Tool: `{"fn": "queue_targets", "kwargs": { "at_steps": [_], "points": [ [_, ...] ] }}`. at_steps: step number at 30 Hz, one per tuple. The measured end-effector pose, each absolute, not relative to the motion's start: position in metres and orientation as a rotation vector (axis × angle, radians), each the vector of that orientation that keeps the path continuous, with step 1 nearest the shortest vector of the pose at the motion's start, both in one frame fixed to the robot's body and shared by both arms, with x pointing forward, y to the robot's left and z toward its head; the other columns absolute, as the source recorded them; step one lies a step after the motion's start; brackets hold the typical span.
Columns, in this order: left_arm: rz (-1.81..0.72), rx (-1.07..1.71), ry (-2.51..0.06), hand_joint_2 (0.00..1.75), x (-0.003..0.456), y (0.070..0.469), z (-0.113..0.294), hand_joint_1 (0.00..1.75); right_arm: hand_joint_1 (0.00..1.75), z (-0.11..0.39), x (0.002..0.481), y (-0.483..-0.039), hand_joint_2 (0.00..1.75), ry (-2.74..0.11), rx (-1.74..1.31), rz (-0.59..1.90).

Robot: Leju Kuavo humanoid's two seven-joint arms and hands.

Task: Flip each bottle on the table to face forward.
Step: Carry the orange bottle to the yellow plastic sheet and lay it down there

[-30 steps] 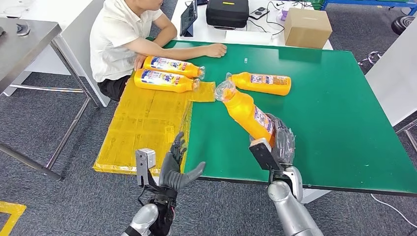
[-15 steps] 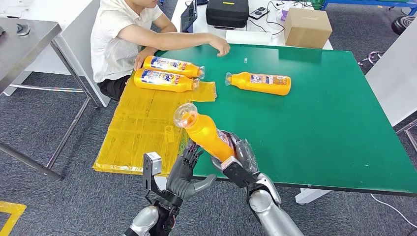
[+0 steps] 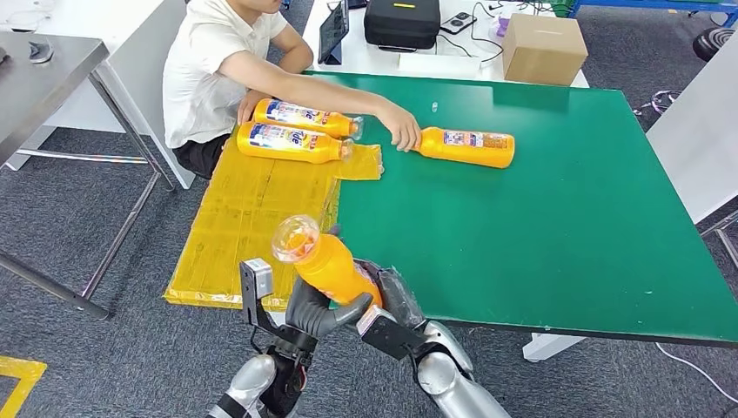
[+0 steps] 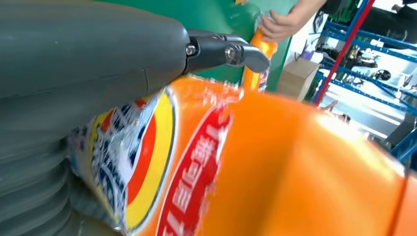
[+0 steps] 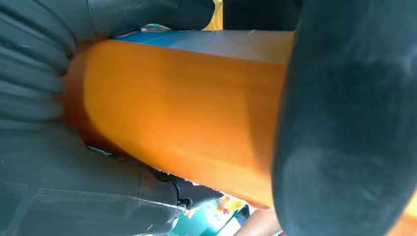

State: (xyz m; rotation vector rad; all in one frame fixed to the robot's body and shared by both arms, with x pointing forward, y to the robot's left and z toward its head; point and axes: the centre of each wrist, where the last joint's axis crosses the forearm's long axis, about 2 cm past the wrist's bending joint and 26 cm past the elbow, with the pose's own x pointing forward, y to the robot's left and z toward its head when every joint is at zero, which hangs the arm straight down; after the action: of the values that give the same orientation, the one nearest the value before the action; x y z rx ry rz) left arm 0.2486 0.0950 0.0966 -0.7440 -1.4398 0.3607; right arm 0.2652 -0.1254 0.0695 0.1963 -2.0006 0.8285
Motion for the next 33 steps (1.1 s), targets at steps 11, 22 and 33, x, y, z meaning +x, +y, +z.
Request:
{"fn": "queue_targets", "kwargs": {
  "at_steps": [11,22,33],
  "points": [
    [0.429,-0.749,-1.456,1.75,0.253,0.101,0.101,1.75,1.34,0.078,0.269,-0.116,1.75,-2.015,0.195,0.877],
    [0.456,-0.755,-1.463,1.75,0.257,0.105,0.103,1.75,0.0,0.074,0.267,-0.113,1.75,-2.015,0.172,0.893],
    [0.486,-0.745,-1.464,1.75,0.26,0.109,0.104,1.75,0.0,0.074,0.265,-0.108,0.87,-2.045,0.117,0.909]
  ]
}}
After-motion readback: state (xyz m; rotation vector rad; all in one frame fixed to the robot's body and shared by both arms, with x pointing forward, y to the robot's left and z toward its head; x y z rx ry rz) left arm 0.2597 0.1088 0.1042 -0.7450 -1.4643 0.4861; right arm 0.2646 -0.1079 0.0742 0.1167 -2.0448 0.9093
